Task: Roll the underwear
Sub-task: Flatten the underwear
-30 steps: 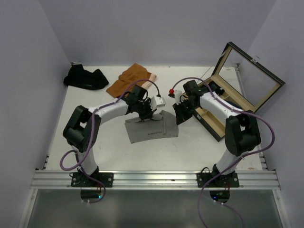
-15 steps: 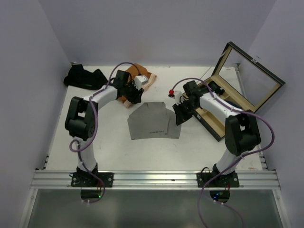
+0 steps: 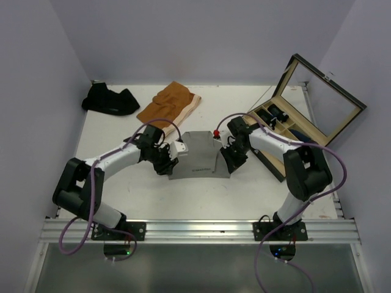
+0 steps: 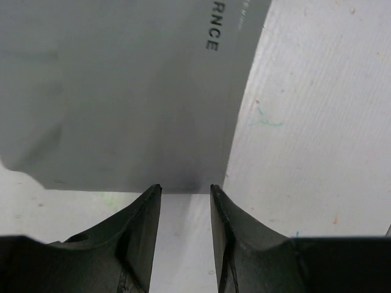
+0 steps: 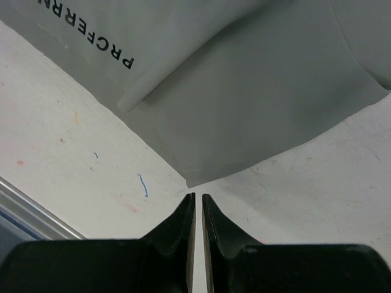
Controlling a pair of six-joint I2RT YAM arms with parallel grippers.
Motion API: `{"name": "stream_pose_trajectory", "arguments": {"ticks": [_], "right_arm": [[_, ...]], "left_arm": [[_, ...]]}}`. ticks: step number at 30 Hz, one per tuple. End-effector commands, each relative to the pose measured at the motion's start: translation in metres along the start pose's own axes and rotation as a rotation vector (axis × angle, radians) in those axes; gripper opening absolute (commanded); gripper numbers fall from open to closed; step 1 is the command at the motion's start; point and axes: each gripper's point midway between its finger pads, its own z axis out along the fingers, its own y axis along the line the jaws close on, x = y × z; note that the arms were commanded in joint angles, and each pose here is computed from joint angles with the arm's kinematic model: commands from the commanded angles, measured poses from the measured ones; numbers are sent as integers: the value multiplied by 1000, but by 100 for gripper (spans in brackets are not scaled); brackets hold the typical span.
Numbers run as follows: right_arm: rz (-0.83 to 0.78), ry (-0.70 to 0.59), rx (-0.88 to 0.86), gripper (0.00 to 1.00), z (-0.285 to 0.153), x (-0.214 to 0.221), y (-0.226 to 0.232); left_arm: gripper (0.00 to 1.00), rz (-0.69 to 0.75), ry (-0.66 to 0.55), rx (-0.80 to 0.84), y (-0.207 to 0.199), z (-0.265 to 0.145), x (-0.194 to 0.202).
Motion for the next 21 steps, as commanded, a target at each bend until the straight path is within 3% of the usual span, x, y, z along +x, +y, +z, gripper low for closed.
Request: {"name": "stream_pose_trajectory", "arguments": {"ticks": [1, 7, 11, 15, 21], "right_arm": [[22, -19, 76, 13, 6, -8, -14], [33, 41, 103, 13, 25, 1, -25], [26, 84, 128, 13, 28, 10, -31], [19, 103, 126, 12, 29, 12, -32], [-35, 91, 93, 11, 15, 7, -25]], "left_arm": [[41, 65, 4, -32, -3, 12, 2], [37, 51, 113, -110, 8, 31, 30], [30, 91, 152, -138, 7, 20, 43], [29, 109, 204, -123, -8, 5, 62], [42, 111, 161, -142, -11, -14, 47]]}}
